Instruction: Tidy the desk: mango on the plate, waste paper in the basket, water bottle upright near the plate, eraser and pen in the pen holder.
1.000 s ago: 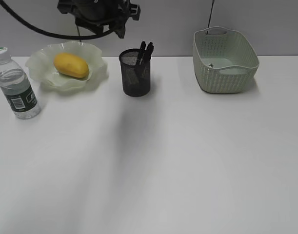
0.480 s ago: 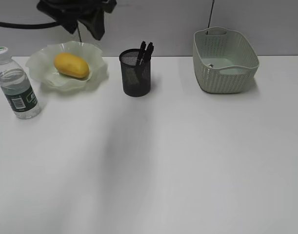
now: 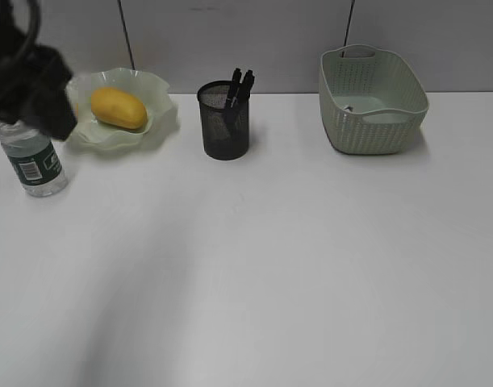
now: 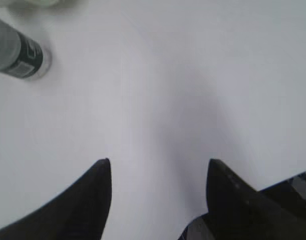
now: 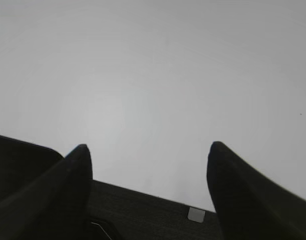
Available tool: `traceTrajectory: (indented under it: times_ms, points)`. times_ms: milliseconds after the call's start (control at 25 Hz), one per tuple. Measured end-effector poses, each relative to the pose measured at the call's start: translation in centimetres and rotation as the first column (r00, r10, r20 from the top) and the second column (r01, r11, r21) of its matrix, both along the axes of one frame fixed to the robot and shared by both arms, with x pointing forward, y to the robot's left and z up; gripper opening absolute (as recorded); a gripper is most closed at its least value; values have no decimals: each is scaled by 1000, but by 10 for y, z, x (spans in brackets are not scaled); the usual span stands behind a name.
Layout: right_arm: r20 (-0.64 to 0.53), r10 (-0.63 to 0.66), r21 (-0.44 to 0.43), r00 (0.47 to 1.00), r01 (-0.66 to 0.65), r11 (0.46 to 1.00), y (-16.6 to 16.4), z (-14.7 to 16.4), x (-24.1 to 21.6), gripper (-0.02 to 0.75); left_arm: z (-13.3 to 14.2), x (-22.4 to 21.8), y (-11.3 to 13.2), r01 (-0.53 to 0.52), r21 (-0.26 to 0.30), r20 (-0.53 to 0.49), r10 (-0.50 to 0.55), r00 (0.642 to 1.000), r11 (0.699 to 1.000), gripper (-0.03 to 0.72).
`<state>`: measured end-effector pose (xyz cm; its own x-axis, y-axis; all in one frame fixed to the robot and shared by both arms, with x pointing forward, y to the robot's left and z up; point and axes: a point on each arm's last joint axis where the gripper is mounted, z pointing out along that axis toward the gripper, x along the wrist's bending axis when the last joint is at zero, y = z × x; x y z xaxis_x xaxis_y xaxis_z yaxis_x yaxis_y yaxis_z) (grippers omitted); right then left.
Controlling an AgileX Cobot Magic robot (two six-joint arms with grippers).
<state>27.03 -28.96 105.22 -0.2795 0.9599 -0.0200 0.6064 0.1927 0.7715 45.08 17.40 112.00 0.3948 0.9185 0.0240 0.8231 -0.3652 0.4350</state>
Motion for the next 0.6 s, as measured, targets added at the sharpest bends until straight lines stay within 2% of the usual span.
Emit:
traceTrajectory:
  times_ms: [240,400,600]
  points:
    - [1,5,2,1000,-5,1000,0,0,0,566,-18,-81,52,4,-48,60,-1,998,999,457]
    - [1,7,1,1000,-7,1000,1,0,0,566,-21,-138,88,21,-157,208,12,978,987,465]
    - [1,13,1,1000,-13,1000,1,0,0,566,-36,-185,117,55,-261,338,38,940,964,486]
